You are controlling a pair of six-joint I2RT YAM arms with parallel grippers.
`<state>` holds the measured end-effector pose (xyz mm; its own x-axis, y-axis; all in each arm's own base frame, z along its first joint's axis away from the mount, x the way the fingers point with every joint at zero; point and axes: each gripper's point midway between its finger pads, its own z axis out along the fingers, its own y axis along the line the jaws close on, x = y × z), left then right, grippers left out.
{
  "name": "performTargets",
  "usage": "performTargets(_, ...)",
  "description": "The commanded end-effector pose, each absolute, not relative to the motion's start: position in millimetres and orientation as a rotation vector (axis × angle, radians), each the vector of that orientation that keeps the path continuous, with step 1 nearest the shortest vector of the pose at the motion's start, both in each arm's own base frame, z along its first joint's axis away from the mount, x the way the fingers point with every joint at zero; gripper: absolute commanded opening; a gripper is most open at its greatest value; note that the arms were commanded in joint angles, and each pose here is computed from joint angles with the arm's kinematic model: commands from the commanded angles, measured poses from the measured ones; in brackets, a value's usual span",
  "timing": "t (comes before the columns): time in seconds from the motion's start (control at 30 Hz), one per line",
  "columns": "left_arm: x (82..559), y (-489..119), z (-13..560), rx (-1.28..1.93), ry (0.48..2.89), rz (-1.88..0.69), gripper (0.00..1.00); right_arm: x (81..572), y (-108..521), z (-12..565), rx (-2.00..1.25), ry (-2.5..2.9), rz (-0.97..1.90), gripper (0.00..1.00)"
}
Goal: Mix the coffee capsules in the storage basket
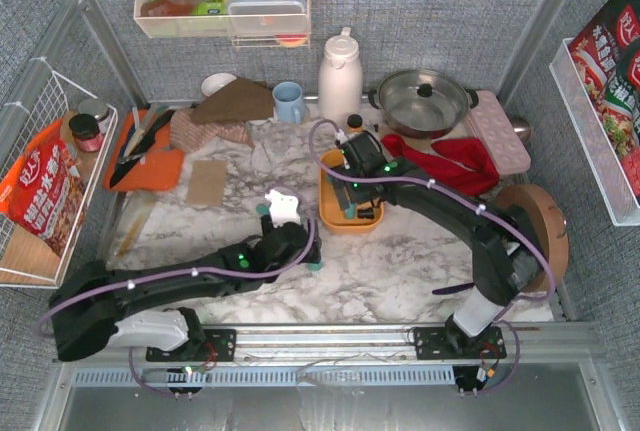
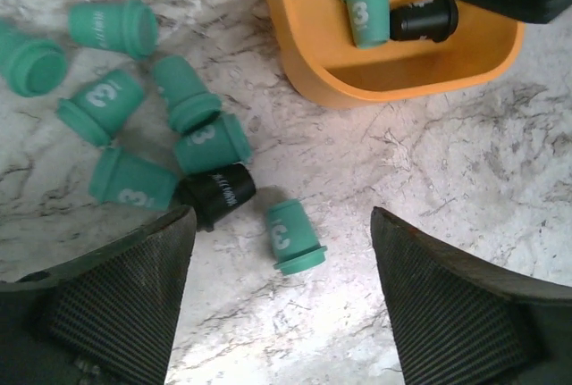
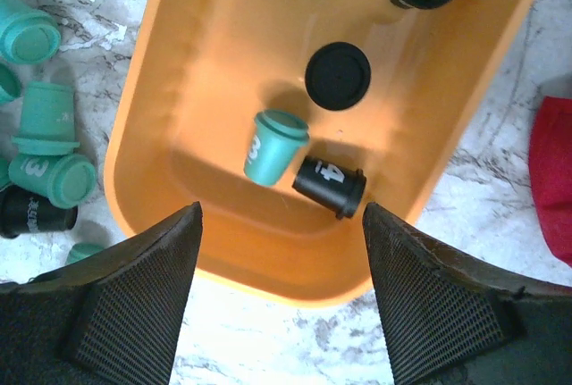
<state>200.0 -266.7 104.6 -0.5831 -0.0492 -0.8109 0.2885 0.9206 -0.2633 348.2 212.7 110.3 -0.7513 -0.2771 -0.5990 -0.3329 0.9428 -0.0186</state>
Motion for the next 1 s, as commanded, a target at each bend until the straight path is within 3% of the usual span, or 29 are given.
performTargets(0.0, 190.4, -280.8, 83.3, 0.226, 2.297, -0.414, 0.84, 338.9, 199.1, 125.5, -0.407, 2.445, 0.094, 0.77)
performTargets(0.1, 191.3, -291.9, 71.8, 0.233, 2.362, -0.368, 0.78, 329.7, 187.8, 137.3, -0.400, 2.422, 0.084, 0.77)
performTargets(0.4, 193.3, -306.8, 51.1, 0.208, 2.439, -0.280, 0.73, 296.1, 162.1, 166.6, -0.367, 2.342, 0.127, 0.76)
performTargets(0.97, 180.3, -284.4, 12.6, 0.111, 2.549, 0.068, 0.57, 268.4, 155.0, 180.0, -0.351, 2.304, 0.219, 0.73)
